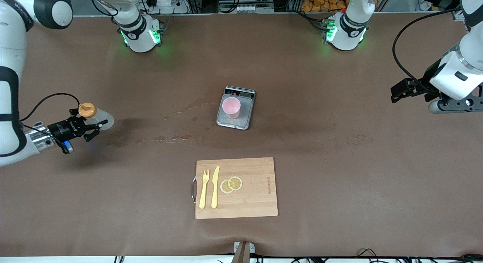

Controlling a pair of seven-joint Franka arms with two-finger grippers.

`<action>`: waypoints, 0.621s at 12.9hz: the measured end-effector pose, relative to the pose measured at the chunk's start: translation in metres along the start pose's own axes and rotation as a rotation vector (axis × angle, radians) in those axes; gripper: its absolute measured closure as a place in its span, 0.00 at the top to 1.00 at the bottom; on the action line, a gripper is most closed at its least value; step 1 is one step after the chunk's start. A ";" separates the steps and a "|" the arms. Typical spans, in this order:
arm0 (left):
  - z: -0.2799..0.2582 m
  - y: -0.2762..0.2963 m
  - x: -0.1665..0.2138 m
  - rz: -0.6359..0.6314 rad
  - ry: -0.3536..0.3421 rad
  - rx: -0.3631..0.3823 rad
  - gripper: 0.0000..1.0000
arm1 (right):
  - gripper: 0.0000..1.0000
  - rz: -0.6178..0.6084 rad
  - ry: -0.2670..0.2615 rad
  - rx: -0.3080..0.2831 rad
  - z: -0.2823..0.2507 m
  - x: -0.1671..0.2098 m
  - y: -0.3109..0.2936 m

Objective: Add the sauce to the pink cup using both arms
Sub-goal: 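Carry the sauce bottle back beside the scale with the right gripper, then lower the bottle upright onto the table and open the right gripper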

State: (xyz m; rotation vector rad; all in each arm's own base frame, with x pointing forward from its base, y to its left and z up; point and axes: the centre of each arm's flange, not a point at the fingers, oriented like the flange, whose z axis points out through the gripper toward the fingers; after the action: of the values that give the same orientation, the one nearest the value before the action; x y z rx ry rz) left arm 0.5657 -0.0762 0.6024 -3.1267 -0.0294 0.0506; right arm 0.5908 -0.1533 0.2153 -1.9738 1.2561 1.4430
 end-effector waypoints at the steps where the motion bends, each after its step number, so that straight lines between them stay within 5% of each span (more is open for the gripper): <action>1: 0.000 0.000 0.000 0.001 0.000 0.000 1.00 | 0.42 -0.031 -0.011 -0.003 0.006 0.009 -0.001; 8: 0.000 0.008 -0.001 0.014 0.000 0.000 1.00 | 0.42 -0.143 -0.057 0.030 0.025 0.078 0.015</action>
State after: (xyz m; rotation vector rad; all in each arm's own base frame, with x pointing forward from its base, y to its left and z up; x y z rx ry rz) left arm 0.5645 -0.0841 0.6025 -3.1274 -0.0068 0.0504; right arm 0.5700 -0.1766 0.1384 -1.9464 1.0827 1.3928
